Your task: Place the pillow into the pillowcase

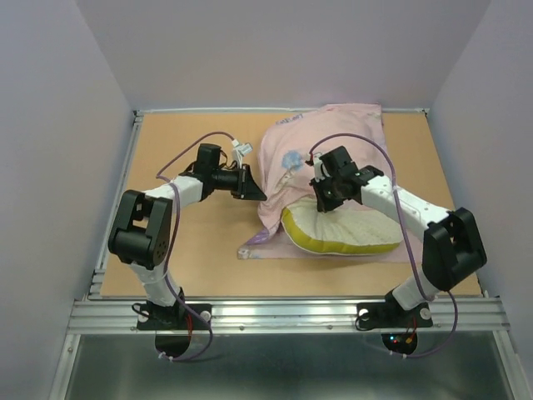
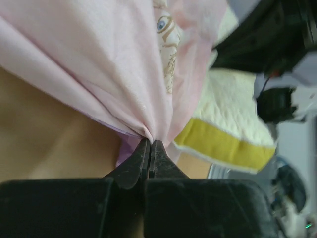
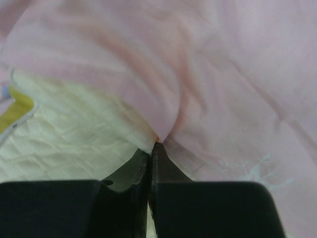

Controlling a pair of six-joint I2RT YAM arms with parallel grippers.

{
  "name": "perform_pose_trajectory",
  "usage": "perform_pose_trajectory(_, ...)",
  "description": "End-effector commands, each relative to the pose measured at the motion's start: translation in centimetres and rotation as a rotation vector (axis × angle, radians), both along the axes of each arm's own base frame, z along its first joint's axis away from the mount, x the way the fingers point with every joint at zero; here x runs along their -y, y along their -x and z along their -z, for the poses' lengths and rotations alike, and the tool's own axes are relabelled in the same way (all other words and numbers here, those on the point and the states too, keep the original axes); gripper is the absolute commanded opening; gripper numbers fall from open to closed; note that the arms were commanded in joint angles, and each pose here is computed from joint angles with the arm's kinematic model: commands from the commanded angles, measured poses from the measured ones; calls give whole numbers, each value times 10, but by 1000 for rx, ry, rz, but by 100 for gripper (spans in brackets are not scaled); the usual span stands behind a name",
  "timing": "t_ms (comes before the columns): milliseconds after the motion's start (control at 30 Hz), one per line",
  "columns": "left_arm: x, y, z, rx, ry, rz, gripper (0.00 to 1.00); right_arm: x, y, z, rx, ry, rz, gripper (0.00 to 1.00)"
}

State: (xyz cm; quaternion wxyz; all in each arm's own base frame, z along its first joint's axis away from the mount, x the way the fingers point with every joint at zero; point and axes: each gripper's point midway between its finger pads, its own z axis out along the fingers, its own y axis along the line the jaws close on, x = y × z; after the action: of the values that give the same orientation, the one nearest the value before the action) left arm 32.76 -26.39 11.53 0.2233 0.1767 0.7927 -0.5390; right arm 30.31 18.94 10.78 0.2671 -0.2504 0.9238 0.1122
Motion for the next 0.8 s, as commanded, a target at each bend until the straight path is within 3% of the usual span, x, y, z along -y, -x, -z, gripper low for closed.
perform_pose_trajectory(0, -21, 101, 9, 32, -116, 345, 0, 3, -76, -44, 226, -59, 219, 1)
perform_pose_trajectory(33, -25, 112, 13, 36, -144, 387, 0, 3, -77, -41, 221, -58, 230, 1)
perform_pose_trajectory(67, -29, 129, 19, -44, -171, 414, 0, 3, -78, -33, 203, -60, 250, 1)
perform_pose_trajectory(233, -27, 97, 36, 10, -261, 367, 0, -4, -69, -10, 126, -85, 259, 0)
perform_pose_trajectory(333, -25, 55, 26, 122, -298, 253, 16, -2, -59, -3, 107, -87, 240, 1)
perform_pose_trajectory(367, -24, 36, 8, 209, -294, 195, 29, -7, -52, -4, 91, -111, 194, 1)
perform_pose_trajectory(433, -31, 9, -18, 353, -355, 87, 37, -10, -39, -10, 75, -158, 134, 1)
perform_pose_trajectory(467, -32, -5, -33, 430, -361, 35, 44, -14, -34, -15, 71, -177, 90, 20)
perform_pose_trajectory(533, -45, -25, -49, 514, -434, -75, 49, -8, -33, -30, 73, -190, 72, 56)
perform_pose_trajectory(600, -52, -33, -68, 594, -469, -139, 55, 9, -30, -43, 56, -185, 66, 81)
perform_pose_trajectory(767, -66, -45, -57, 691, -677, -180, 57, 41, -21, -66, -17, -138, 101, 86)
